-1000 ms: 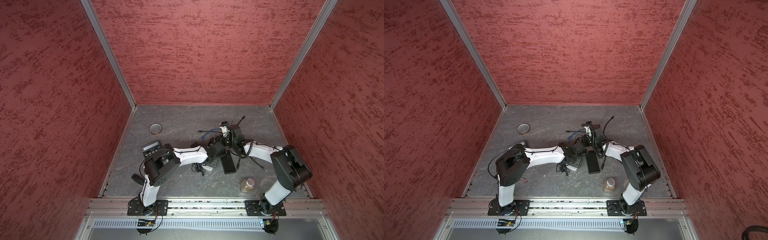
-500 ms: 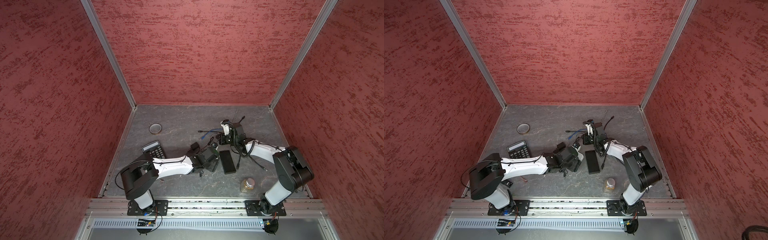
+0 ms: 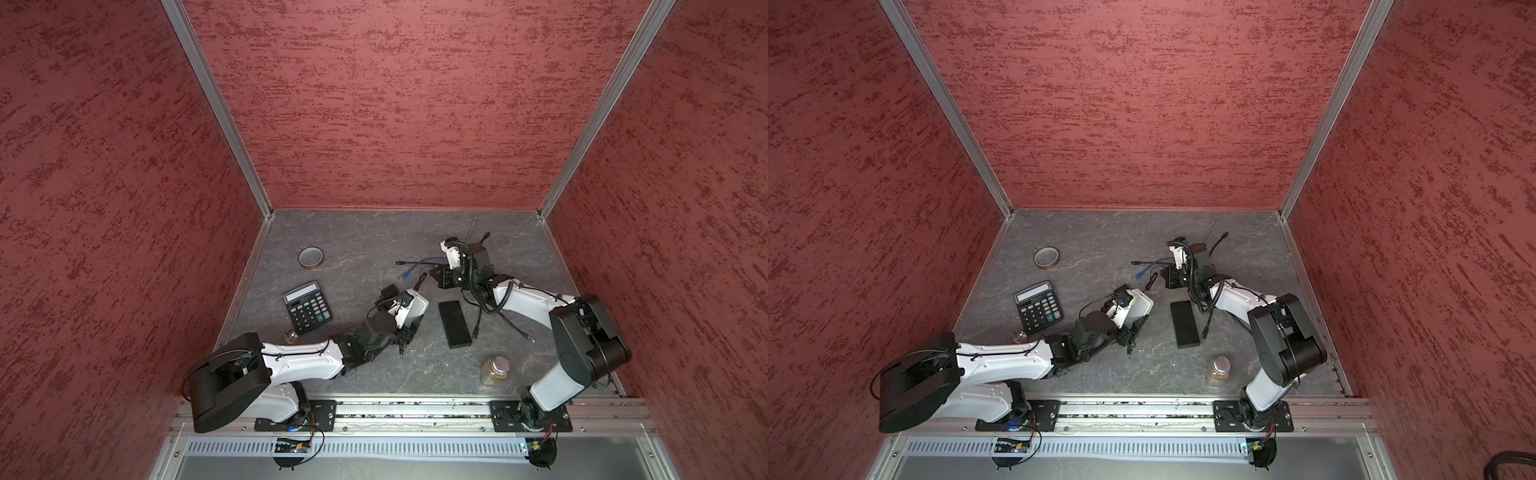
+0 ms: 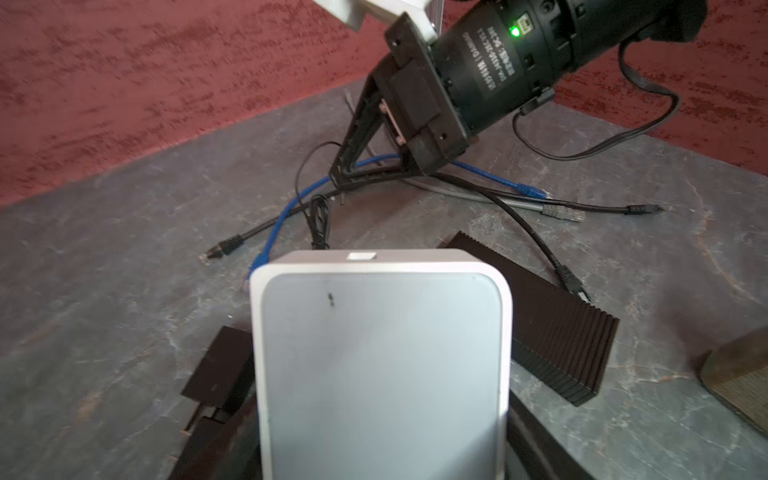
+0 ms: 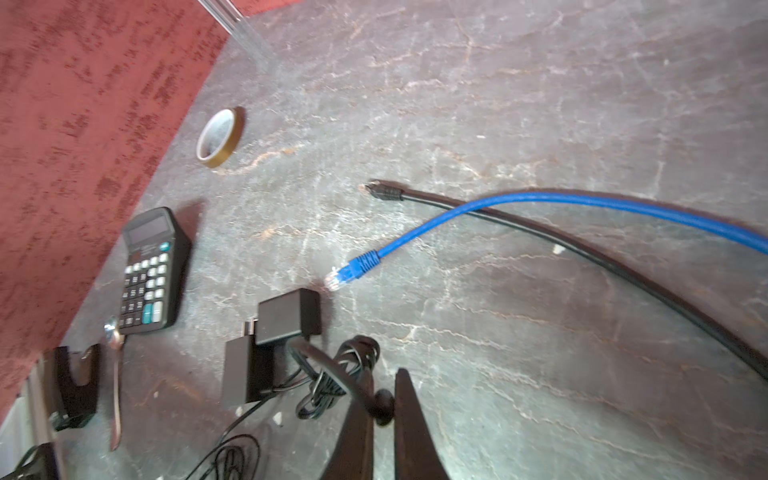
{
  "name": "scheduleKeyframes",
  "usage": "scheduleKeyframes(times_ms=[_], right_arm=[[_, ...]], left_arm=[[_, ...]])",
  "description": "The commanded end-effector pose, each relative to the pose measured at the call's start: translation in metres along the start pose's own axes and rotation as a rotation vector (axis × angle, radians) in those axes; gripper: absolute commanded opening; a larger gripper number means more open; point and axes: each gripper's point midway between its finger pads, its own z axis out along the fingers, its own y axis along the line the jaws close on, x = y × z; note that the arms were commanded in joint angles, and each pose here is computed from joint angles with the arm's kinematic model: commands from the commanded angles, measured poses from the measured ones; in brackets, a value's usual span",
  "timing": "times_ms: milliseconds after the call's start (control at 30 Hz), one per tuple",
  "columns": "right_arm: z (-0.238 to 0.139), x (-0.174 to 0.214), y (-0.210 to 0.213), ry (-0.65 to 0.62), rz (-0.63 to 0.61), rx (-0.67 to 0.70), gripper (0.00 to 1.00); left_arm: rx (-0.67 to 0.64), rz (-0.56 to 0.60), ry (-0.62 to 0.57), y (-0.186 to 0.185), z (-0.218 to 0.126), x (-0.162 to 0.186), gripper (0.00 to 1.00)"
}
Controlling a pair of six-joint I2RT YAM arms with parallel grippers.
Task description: Insert the plug into the switch port
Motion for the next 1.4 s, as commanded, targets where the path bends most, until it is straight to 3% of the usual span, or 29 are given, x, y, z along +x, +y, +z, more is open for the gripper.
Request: scheduleKeyframes(times_ms=[0, 200, 400, 600, 1367], right_arm=[[-0.015, -0.015, 0.021, -0.057, -0.010, -0.085, 0.07], [-0.032, -0.022, 0.043, -0.094, -0.010, -0.184, 0.08], [-0.055, -0.028, 0.075, -0.125, -0.003, -0.333, 0.08], [-0.068, -0.021, 0.088, -0.113, 0.003, -0.397, 0.08], [-0.082, 0.013, 0.100, -0.073, -0.038, -0.391, 0.08]], left_arm=[[-0.049, 0.029, -0.220, 0.022, -0.014, -0.047, 0.51], [-0.021, 0.098, -0.271, 0.040, -0.021, -0.042, 0.52], [0.071, 0.211, -0.254, 0.024, -0.020, -0.026, 0.52], [0.158, 0.236, -0.222, 0.009, -0.017, -0.008, 0.51], [0.152, 0.194, -0.266, 0.003, 0.013, -0.011, 0.50]])
